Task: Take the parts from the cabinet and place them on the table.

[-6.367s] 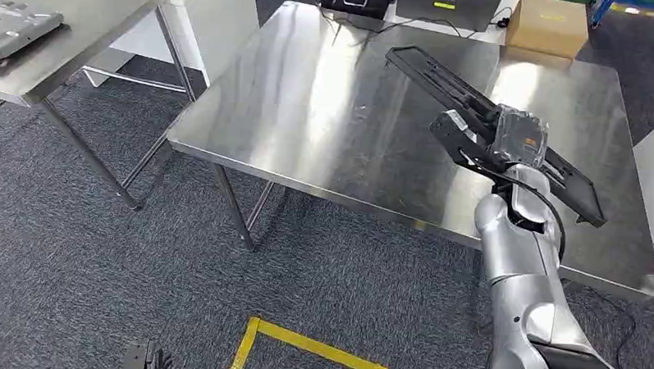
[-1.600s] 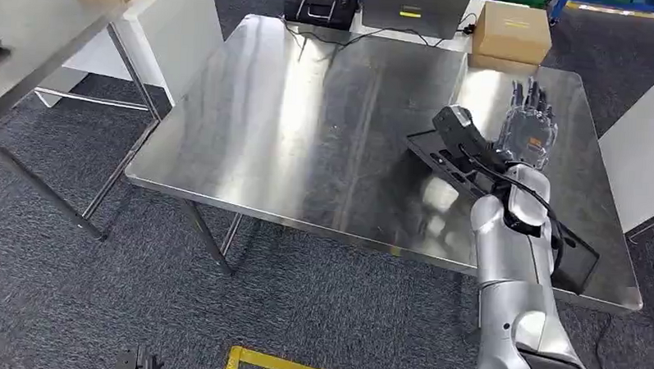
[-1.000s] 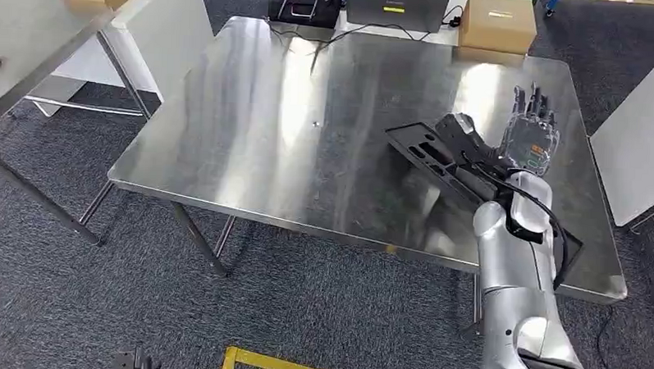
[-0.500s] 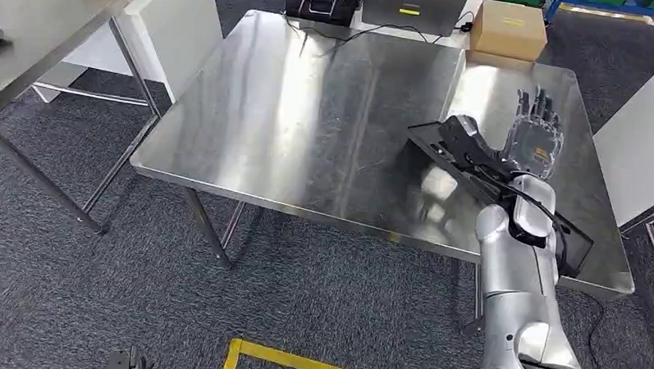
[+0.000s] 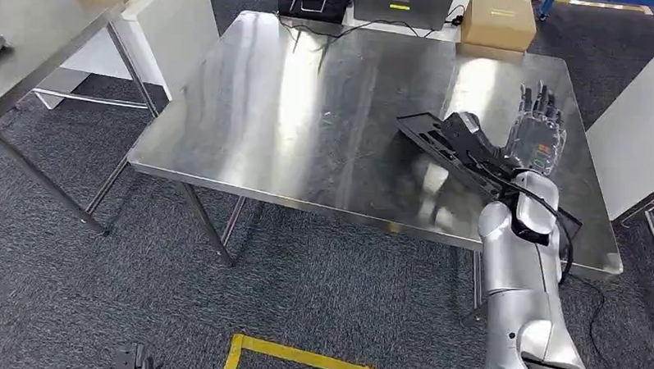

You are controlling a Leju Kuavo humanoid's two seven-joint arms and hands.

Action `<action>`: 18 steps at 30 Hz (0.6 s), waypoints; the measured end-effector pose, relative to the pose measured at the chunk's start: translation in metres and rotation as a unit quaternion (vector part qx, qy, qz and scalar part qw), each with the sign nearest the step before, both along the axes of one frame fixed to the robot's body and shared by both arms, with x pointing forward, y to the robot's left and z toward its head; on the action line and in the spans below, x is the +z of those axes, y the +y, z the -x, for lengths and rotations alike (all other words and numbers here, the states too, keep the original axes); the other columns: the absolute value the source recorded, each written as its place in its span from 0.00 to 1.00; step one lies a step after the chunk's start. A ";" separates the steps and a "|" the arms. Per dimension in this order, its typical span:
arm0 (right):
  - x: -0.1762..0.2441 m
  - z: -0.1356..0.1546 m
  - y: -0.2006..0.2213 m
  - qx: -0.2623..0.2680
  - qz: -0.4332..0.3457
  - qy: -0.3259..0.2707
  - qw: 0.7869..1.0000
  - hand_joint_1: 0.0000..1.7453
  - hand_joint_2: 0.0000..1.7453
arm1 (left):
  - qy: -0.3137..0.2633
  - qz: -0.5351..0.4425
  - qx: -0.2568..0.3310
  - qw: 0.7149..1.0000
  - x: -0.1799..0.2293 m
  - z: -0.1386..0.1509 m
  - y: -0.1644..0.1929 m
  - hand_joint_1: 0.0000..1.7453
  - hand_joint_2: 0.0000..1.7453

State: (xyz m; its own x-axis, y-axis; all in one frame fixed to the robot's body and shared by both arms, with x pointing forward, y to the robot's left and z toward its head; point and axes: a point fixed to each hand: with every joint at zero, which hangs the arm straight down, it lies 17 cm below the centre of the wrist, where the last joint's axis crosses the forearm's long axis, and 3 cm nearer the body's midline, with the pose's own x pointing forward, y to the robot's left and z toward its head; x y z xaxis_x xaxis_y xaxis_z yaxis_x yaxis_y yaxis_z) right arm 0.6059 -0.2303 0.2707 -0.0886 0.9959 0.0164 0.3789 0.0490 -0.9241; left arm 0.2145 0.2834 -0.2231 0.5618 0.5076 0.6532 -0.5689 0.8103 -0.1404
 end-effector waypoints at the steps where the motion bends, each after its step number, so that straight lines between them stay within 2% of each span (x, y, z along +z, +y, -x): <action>1: -0.001 0.000 0.000 0.000 0.000 0.001 1.000 0.00 0.00 | 0.001 -0.001 0.001 1.000 0.000 0.000 0.001 0.00 0.00; 8: 0.014 -0.004 0.011 0.010 -0.002 -0.010 1.000 0.00 0.00 | 0.006 -0.002 0.015 1.000 -0.001 -0.001 0.003 0.00 0.00; 18: 0.009 -0.005 0.013 0.011 -0.003 -0.003 1.000 0.00 0.00 | 0.007 0.000 0.016 1.000 -0.001 -0.001 0.001 0.00 0.00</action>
State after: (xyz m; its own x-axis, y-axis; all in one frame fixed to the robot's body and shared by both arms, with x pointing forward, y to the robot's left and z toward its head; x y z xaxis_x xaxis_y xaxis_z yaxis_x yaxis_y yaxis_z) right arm 0.6113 -0.2173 0.2795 -0.1114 0.9935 0.0218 0.3829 0.0631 -0.9216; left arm 0.2155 0.2849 -0.2239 0.5551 0.5248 0.6454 -0.5964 0.7919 -0.1311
